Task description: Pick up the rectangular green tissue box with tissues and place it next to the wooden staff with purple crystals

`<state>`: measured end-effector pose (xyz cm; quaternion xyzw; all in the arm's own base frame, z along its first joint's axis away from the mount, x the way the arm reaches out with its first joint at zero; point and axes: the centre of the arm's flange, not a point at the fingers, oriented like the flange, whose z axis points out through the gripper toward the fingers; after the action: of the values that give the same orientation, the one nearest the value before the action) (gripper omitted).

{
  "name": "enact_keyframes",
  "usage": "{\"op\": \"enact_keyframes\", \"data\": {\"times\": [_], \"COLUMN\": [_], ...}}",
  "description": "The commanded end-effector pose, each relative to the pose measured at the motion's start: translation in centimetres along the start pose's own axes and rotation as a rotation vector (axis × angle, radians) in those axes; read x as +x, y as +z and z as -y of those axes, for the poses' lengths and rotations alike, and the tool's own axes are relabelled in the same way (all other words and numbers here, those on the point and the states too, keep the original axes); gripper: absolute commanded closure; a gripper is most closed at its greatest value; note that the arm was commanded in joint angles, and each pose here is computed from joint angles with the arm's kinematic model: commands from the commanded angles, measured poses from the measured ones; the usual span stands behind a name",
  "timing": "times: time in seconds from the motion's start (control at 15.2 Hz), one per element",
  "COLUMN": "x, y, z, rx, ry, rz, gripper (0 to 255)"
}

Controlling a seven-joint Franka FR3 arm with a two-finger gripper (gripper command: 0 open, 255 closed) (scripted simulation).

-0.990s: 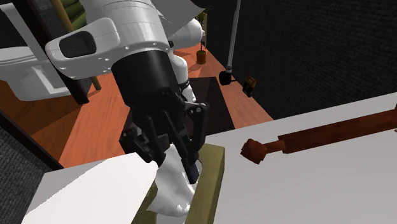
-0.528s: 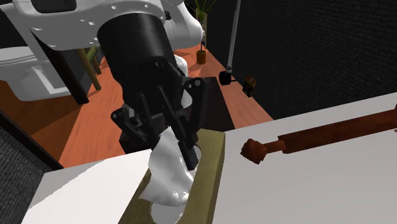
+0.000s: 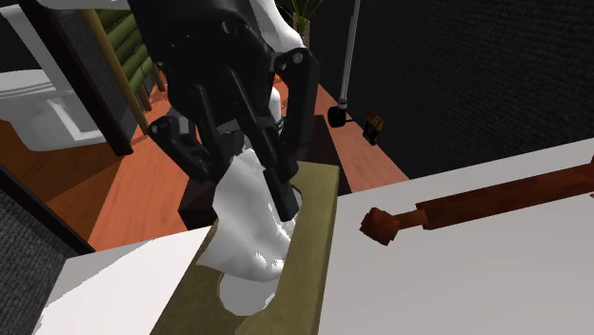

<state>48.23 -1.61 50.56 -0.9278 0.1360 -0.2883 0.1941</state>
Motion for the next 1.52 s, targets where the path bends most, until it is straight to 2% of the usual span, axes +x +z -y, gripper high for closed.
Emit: {"op": "enact_keyframes", "data": {"times": [0.0,1.45], "x": [0.6,6.2], "y": [-0.9,-9.7], "z": [0.4,5.5], "rx": [0.000,0.000], "ry": [0.000,0.000], "rz": [0.000,0.000], "gripper": [255,255]}}
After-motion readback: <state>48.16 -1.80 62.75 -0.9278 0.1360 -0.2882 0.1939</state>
